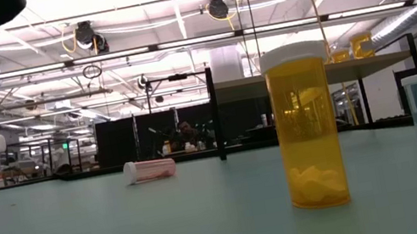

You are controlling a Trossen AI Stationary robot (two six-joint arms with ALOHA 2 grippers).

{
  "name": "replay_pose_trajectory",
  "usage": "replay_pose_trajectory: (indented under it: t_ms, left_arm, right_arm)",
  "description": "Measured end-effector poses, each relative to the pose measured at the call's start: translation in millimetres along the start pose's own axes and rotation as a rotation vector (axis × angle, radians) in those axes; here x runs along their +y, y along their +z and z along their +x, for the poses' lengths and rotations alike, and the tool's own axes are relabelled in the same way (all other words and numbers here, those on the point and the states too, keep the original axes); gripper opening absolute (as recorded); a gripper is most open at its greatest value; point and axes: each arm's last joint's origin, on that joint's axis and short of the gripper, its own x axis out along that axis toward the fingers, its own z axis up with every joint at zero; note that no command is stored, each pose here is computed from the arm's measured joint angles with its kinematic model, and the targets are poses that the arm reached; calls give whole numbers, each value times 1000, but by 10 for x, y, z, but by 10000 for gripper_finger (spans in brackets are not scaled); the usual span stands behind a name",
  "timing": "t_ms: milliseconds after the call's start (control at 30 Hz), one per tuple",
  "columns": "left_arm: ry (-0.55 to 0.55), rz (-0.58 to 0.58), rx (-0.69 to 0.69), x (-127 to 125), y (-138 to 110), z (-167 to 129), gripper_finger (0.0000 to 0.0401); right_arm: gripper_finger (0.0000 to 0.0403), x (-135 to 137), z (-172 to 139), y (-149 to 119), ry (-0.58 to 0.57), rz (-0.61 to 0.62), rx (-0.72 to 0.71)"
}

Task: Pick and place medicine bottles onto shelf by color
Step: Put the yellow pill bottle on the shelf

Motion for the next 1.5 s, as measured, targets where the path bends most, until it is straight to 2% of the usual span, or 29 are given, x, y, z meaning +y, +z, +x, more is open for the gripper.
replay_pose_trajectory:
  t_ms: [100, 300, 433, 633, 900, 1133, 1333, 1500]
  left_arm:
    - [-51, -69, 9, 81, -108, -6, 127]
    - [-174, -148, 144, 14, -275, -32, 127]
    - [-274, -153, 246, -153, -310, -66, 127]
    - [-446, -93, 359, -501, -252, -147, 127]
    - [-643, -8, 480, -929, -133, -307, 127]
    - [-658, 40, 555, -1170, -12, -396, 127]
    - [-684, 43, 565, -1305, 71, -445, 127]
    - [-688, 34, 562, -1360, 113, -461, 127]
  right_arm:
    - [348, -47, -11, 35, -51, 7, -24]
    - [348, -236, 18, 185, -377, 162, -54]
    - [347, -238, 107, 242, -425, 172, -78]
    - [347, -153, 343, 293, -441, 136, -19]
    - [347, -25, 706, 321, -229, 218, -46]
    - [347, 22, 1006, 181, 26, 298, -12]
    - [347, 9, 1166, 19, 54, 362, 71]
    - [347, 79, 1309, -103, 223, 438, 108]
